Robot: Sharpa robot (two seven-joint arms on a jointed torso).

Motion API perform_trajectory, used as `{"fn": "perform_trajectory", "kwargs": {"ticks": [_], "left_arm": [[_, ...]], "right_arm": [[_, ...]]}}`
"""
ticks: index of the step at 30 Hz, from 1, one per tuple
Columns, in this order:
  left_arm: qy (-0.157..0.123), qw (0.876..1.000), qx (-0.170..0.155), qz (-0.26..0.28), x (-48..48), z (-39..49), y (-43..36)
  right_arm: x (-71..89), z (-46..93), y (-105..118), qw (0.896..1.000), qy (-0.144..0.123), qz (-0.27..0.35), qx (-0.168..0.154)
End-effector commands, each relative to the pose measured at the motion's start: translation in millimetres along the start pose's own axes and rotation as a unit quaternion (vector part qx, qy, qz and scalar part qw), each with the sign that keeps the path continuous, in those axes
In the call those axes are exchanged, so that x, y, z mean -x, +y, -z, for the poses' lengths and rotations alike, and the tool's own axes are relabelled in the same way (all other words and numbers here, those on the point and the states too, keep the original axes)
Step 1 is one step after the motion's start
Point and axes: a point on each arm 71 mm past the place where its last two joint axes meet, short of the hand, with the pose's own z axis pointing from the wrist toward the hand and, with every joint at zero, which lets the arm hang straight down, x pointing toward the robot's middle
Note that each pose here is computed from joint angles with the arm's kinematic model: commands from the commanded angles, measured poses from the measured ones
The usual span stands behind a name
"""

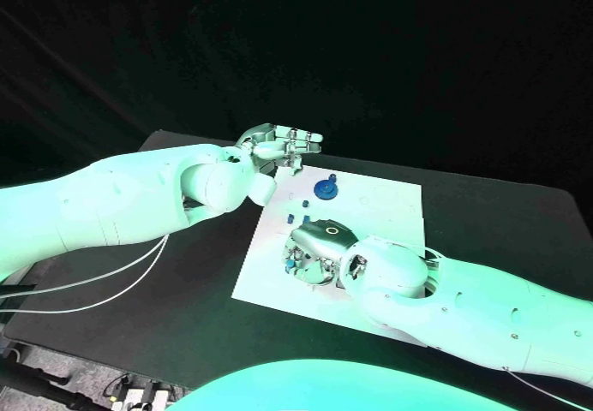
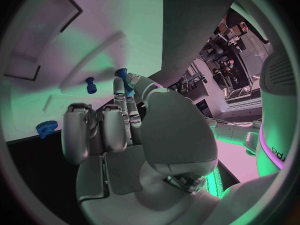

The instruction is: Assemble the parts on the task board

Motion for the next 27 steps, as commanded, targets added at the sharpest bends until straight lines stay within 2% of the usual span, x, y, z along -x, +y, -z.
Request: {"fn": "perform_trajectory", "kwargs": {"ticks": [1,9,17,23,27], "left_arm": [[0.009,1.0,-0.002,0.004,-2.4,-0.1,-1.0],[0.01,1.0,-0.001,0.004,-2.4,0.0,-1.0],[0.006,1.0,-0.003,0.004,-0.7,0.6,-1.3],[0.003,1.0,-0.004,0.003,1.2,1.3,-1.5],[0.002,1.0,-0.004,0.003,2.1,1.7,-1.5]], "right_arm": [[-5.1,-0.8,3,1.0,0.016,0.012,0.001],[-2.9,-0.7,1,1.0,-0.003,0.012,-0.006],[1.7,8.3,-3,0.999,-0.032,0.011,-0.015],[10.8,20.2,1,0.998,-0.069,-0.004,-0.013],[22.3,33.2,1,0.995,-0.093,-0.017,-0.006]]}}
